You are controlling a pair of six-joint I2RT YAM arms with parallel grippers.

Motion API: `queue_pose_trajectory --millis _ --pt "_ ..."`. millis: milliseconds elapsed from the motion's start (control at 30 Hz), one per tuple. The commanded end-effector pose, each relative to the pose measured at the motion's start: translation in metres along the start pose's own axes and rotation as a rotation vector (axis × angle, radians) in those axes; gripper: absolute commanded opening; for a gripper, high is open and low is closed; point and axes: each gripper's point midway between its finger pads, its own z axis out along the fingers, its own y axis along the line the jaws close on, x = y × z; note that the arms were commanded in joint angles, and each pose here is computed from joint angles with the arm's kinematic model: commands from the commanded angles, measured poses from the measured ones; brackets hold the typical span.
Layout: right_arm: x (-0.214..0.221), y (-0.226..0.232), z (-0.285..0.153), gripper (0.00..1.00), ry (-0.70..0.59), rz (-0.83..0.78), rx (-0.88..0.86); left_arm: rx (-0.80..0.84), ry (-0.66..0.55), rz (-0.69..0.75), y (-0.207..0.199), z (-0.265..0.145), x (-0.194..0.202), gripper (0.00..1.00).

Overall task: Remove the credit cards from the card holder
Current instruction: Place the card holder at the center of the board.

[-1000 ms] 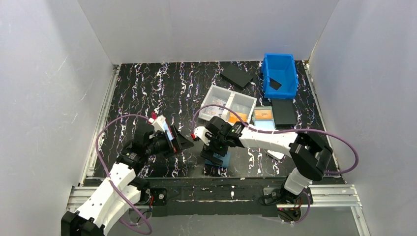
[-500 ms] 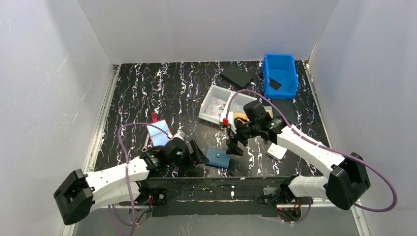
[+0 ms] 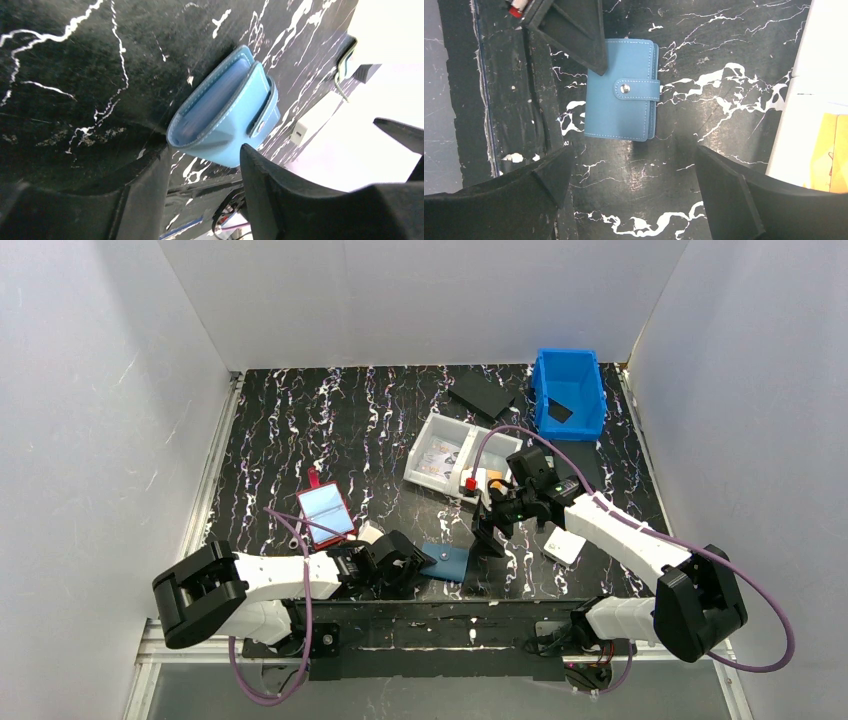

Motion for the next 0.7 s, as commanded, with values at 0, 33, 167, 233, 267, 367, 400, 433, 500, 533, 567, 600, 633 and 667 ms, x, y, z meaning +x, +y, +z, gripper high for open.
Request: queue_pose_trajectory --millis 0,33,167,233,267,367,400,433,500,533,567,600,633,667 --pt "-0.007 0.004 -0.002 0.98 -0.029 -0.028 -0.031 -0.016 -0.120 -0.125 0.007 0.006 -0.021 0.45" --pt "-0.008 0.004 -0.002 0.98 -0.030 -0.028 -0.033 -0.018 -0.140 -0.128 0.010 0.006 -0.026 0.41" --pt "-0.008 0.005 -0.002 0.98 -0.030 -0.031 -0.037 -0.015 -0.192 -0.055 0.020 0.001 -0.048 0.26" --pt "-0.007 0.006 -0.002 0.98 -0.028 -0.033 -0.041 -0.020 -0.189 0.028 0.019 -0.004 -0.060 0.23" --pt "-0.006 0.007 -0.002 0.98 -0.025 -0.032 -0.046 -0.009 -0.166 0.102 0.015 -0.006 -0.064 0.21" --pt "-0.004 0.009 -0.002 0.98 -0.022 -0.043 -0.064 -0.050 -0.108 0.311 0.006 -0.014 -0.080 0.18" --pt "-0.003 0.010 -0.002 0.98 -0.019 -0.045 -0.068 -0.068 -0.075 0.363 0.004 -0.014 -0.081 0.18" --pt "-0.001 0.011 -0.001 0.98 -0.016 -0.058 -0.077 -0.079 -0.021 0.409 0.001 -0.013 -0.078 0.18" --pt "0.009 0.022 0.003 0.98 -0.010 -0.157 -0.144 -0.087 0.073 0.592 -0.016 -0.018 -0.077 0.24" --pt "0.017 0.036 0.009 0.98 -0.016 -0.266 -0.203 -0.108 0.049 0.639 -0.016 -0.028 -0.083 0.31" --pt "0.020 0.045 0.016 0.98 -0.042 -0.443 -0.229 -0.061 0.034 0.644 -0.020 -0.042 -0.082 0.37" --pt "0.011 0.046 0.024 0.98 -0.044 -0.507 -0.215 0.031 0.046 0.588 -0.022 -0.049 -0.072 0.48" --pt "0.006 0.045 0.033 0.96 -0.024 -0.501 -0.221 0.090 0.067 0.513 -0.020 -0.051 -0.064 0.60" --pt "0.005 0.042 0.041 0.94 -0.002 -0.512 -0.201 0.143 0.086 0.438 -0.019 -0.052 -0.056 0.67"
